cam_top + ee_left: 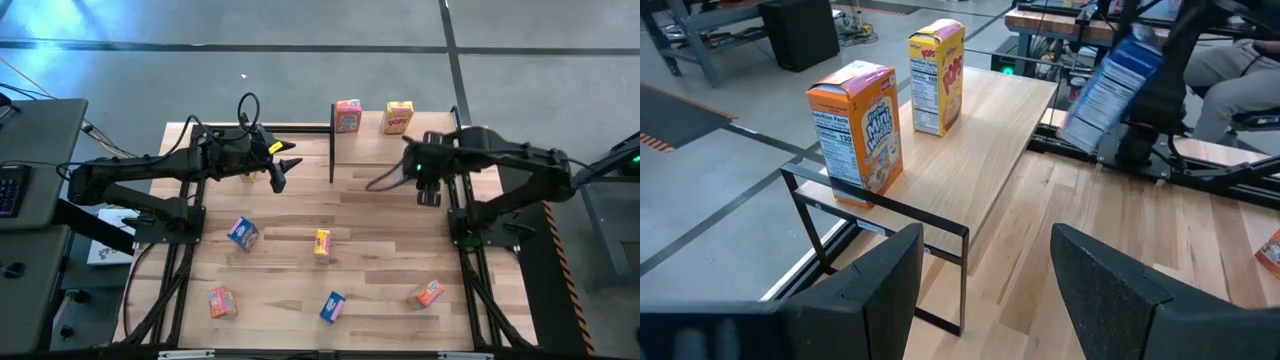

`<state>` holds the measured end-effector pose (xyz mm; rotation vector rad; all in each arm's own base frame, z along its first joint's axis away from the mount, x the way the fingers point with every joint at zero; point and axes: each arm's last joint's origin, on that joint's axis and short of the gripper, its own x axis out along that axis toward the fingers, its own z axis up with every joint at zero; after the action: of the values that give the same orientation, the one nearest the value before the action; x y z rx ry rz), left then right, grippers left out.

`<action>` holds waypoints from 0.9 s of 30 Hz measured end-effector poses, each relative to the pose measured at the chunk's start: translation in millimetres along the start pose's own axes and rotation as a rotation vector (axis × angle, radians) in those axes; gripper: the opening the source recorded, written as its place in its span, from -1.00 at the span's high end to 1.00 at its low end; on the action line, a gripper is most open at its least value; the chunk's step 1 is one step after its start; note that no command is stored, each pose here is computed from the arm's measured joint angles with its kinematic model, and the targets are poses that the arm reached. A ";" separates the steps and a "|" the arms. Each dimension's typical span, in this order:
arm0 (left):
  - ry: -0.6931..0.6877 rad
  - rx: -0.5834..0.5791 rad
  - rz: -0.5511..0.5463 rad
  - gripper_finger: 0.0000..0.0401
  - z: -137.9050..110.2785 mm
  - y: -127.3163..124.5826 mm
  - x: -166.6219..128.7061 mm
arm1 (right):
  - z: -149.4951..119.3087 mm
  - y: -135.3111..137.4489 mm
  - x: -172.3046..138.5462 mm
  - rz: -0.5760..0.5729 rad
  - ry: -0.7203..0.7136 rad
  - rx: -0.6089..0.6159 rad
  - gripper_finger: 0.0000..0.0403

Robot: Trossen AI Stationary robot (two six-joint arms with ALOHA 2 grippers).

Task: Stack cereal on shelf
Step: Put the top right blue cereal box on the shelf

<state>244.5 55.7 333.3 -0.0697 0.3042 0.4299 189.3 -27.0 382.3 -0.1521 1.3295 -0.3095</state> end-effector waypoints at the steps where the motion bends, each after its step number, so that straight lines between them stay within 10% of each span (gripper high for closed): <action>1: 0.000 0.000 0.000 -0.05 0.0 0.0 0.0 | -2.2 -5.0 -0.5 -0.006 -0.001 0.003 0.19; 27: 0.000 0.000 0.001 -0.05 0.0 0.1 0.0 | -27.6 -95.9 10.4 -0.253 0.094 0.067 0.19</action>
<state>244.5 55.8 333.4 -0.0697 0.3040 0.4305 151.8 -119.4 393.4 -0.2526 1.3924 -0.5806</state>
